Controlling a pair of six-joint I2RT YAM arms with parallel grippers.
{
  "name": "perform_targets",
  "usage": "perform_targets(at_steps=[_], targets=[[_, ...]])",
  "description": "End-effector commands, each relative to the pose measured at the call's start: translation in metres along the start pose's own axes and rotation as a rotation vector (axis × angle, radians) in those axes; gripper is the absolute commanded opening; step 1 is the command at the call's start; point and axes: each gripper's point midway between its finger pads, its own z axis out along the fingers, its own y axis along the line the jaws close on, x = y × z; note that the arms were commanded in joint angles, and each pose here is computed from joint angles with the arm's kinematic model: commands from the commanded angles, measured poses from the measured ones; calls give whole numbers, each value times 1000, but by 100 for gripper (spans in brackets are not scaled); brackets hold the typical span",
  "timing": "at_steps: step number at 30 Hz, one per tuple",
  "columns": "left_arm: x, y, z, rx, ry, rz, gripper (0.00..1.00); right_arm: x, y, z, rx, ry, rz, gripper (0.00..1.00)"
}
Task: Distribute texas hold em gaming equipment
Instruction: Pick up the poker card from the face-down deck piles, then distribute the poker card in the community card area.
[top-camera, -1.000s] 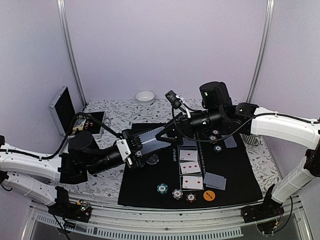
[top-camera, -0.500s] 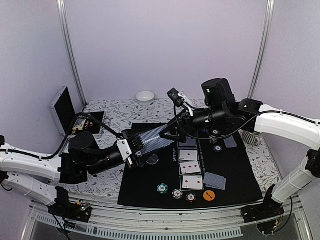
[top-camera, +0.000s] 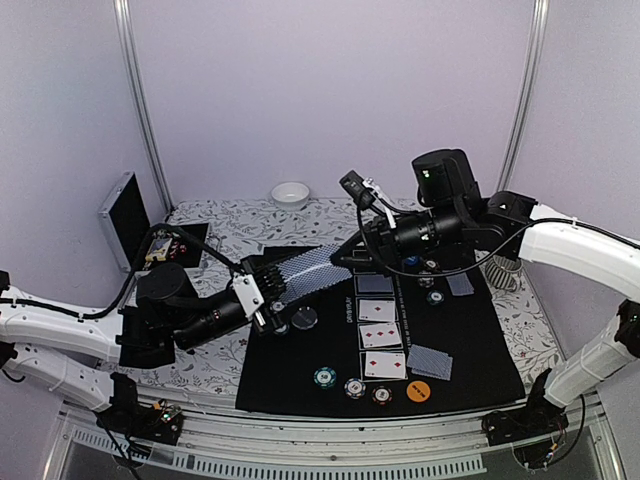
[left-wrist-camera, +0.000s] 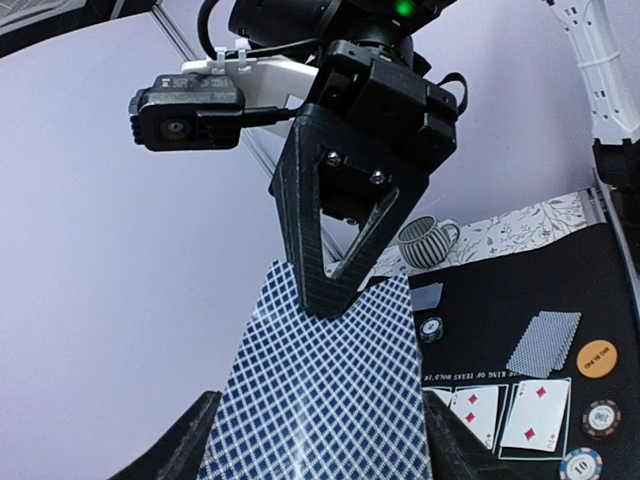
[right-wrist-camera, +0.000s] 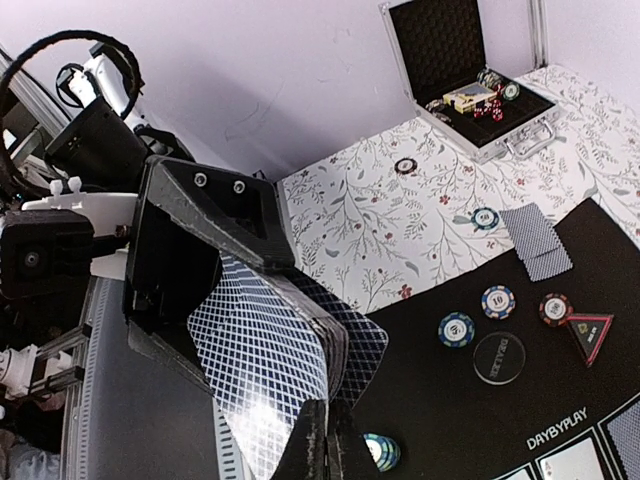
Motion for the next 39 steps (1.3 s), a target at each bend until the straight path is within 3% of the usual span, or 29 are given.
perform_targets(at_steps=[1,10,15,19,22,30,39], targets=[[-7,3,-4,-29,-23,-24,61,-16,-1,-19,41,-34,-15,2],[18,2,-14,-68,35,-70,61,-51,-19,-64,48,-136,-19,1],[37,6,-26,-122,76,-137,61,-60,-107,-95,215,-197,81,1],[51,9,-36,-159,104,-207,61,-33,-201,-86,384,-148,219,1],[59,10,-42,-179,124,-245,61,-12,-244,-64,391,-94,271,1],[75,18,-59,-250,162,-270,61,51,-325,-10,351,12,451,1],[82,21,-70,-276,162,-312,61,118,-389,3,372,55,624,1]])
